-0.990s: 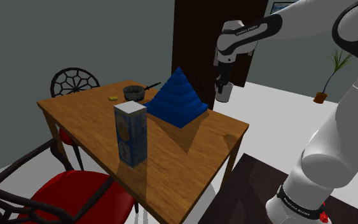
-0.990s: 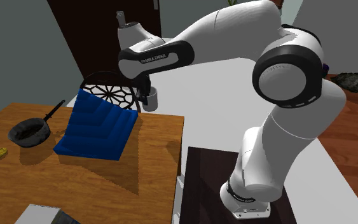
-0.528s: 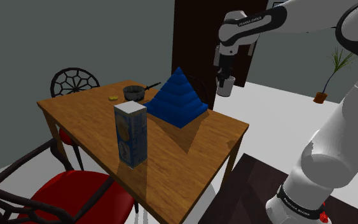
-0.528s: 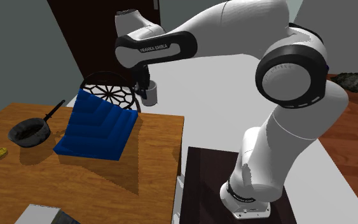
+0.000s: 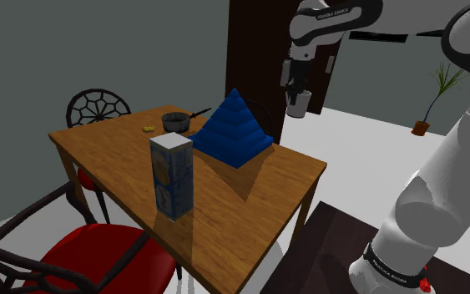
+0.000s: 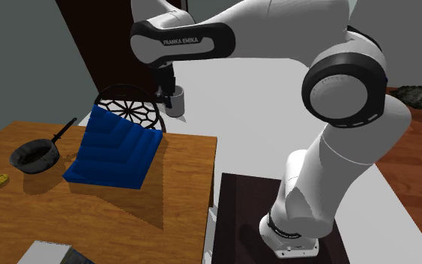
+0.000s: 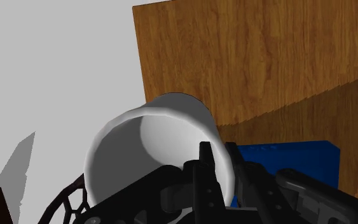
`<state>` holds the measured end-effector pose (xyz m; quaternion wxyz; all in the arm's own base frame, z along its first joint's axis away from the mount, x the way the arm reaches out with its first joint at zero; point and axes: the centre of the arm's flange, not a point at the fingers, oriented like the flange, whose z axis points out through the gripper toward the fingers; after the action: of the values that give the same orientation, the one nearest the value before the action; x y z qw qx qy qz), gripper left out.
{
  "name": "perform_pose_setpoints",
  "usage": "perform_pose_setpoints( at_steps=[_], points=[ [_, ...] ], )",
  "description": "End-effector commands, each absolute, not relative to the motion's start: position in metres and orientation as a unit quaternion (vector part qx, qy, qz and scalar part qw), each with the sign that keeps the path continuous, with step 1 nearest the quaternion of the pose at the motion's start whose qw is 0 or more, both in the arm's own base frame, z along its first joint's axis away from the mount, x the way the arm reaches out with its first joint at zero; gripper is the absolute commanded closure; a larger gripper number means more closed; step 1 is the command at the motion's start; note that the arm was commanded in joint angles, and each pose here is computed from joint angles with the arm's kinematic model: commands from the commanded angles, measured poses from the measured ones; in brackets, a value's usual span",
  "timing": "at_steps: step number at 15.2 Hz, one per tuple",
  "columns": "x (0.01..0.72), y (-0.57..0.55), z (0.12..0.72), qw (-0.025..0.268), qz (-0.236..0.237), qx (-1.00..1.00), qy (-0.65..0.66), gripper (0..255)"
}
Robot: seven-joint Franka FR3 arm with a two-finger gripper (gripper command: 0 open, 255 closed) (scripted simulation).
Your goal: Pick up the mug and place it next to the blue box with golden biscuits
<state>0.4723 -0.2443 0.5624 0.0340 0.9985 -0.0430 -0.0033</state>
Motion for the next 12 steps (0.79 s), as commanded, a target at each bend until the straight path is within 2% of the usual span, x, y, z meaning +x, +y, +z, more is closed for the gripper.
perform_pose_setpoints(
  at_steps=[1,12],
  points=[
    [0.473,-0.244,0.574,0.034,-0.003,0.998,-0.043,255],
    [0.473,-0.244,0.632,0.034,-0.003,0.998,-0.043,255]
  ],
)
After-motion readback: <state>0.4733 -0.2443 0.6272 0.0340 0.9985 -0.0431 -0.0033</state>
